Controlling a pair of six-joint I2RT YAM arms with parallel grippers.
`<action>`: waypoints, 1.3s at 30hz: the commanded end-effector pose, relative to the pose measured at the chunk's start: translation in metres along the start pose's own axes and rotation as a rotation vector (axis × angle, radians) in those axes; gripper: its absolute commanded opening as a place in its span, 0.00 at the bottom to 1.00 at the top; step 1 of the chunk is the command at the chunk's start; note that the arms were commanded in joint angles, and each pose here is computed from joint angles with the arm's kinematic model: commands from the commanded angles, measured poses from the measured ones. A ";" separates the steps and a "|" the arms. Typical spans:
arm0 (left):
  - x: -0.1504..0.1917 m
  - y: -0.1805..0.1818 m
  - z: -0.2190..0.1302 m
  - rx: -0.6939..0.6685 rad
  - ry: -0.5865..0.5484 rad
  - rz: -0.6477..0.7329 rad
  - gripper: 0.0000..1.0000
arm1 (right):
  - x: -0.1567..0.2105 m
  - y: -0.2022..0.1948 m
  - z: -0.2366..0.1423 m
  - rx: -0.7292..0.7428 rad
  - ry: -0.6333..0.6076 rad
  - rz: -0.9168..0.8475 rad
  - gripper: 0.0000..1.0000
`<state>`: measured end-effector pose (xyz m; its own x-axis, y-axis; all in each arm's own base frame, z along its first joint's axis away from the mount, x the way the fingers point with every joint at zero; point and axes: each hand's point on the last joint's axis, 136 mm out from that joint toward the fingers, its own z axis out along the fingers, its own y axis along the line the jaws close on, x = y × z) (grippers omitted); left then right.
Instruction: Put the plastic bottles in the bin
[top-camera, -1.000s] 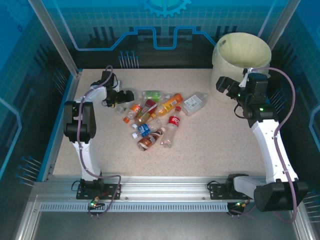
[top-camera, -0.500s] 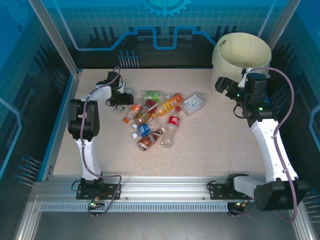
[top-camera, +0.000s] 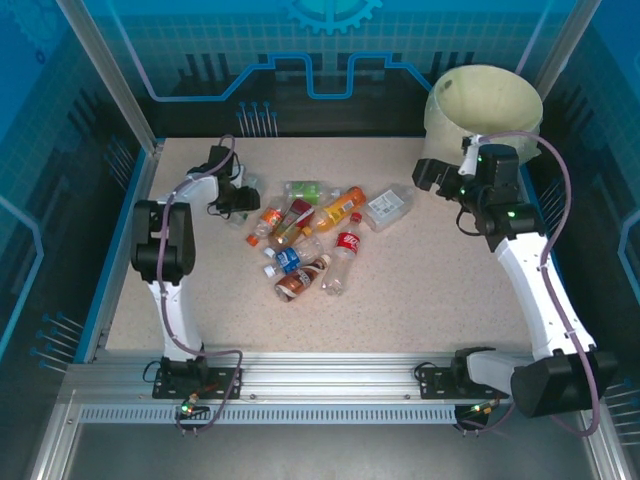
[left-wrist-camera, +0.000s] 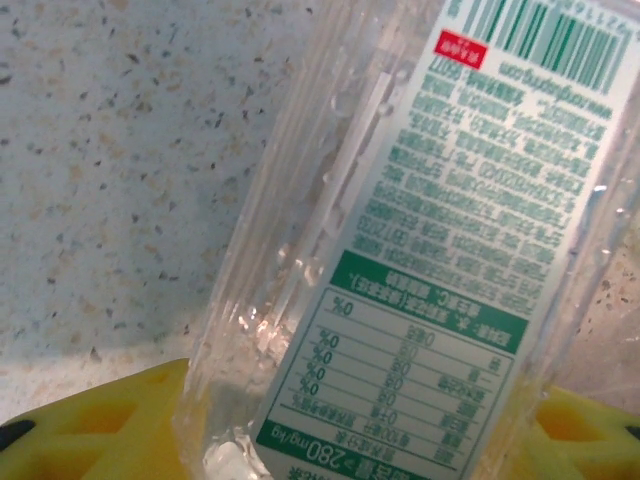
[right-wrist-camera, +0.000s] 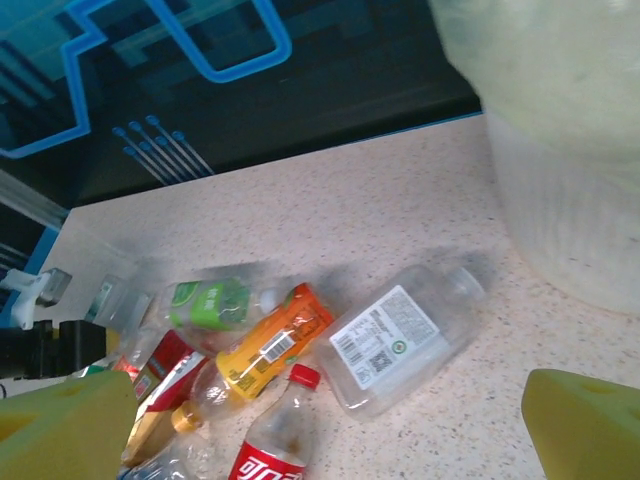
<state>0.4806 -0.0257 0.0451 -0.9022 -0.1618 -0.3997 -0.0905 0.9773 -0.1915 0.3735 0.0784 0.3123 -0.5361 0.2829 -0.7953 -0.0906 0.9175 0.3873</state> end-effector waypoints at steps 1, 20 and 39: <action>-0.028 -0.005 -0.042 0.008 -0.156 -0.016 0.44 | -0.005 0.031 0.001 -0.103 -0.029 -0.061 1.00; 0.018 -0.181 -0.204 0.278 -0.567 0.355 0.44 | 0.023 0.135 0.006 -0.505 0.147 -0.069 1.00; 0.048 -0.262 -0.257 0.426 -0.735 0.594 0.44 | 0.054 0.180 0.038 -0.562 0.256 -0.098 1.00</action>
<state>0.3611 -0.2425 0.2672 -0.3841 0.1950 -0.9025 0.5170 0.8552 -0.0352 0.3496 0.2666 0.3289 -0.6621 0.0456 -0.7480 -0.5845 0.5932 0.5535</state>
